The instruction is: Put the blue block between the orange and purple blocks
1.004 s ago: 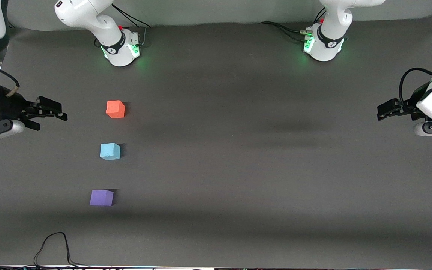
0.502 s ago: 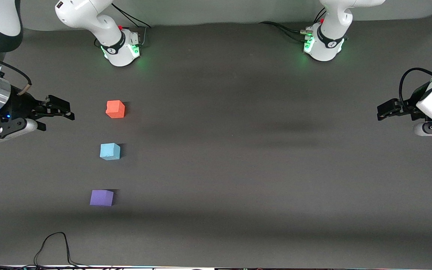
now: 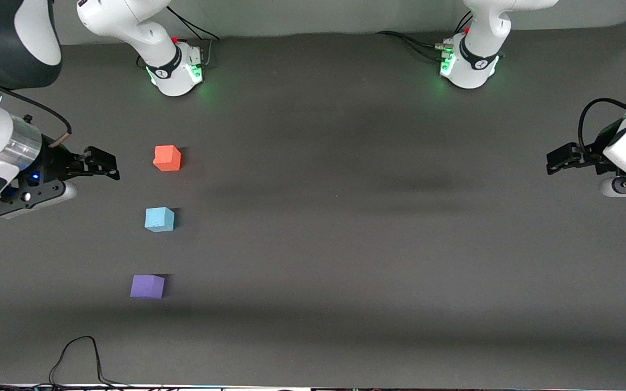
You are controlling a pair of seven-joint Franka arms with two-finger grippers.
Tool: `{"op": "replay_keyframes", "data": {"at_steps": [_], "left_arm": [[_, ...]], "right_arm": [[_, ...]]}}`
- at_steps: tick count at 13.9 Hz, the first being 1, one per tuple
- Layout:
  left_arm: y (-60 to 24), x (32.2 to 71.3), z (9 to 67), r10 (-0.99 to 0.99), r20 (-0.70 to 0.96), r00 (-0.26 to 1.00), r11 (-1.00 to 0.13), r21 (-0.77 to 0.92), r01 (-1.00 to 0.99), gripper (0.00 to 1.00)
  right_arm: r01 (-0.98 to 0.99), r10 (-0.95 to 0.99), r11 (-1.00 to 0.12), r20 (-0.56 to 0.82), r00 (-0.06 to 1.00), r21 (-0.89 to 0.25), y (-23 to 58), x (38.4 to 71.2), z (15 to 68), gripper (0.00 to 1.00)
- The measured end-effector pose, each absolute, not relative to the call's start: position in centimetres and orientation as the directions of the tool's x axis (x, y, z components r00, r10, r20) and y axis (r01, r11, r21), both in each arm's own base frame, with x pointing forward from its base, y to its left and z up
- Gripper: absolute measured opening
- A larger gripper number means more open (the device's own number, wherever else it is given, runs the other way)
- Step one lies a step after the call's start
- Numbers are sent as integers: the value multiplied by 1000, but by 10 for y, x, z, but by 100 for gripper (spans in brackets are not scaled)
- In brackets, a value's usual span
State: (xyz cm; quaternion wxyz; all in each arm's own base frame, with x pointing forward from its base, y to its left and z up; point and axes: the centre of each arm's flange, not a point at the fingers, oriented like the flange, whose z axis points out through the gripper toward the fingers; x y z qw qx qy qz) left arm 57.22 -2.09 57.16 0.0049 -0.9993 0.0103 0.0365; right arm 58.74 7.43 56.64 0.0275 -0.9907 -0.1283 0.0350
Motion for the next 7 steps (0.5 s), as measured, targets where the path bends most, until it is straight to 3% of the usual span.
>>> {"op": "replay_keyframes", "data": {"at_steps": [7], "left_arm": [[-21, 572, 572, -20, -73, 997, -1000, -9, -21, 100]], "right_arm": [[174, 181, -979, -71, 981, -103, 36, 552, 561, 100]]}}
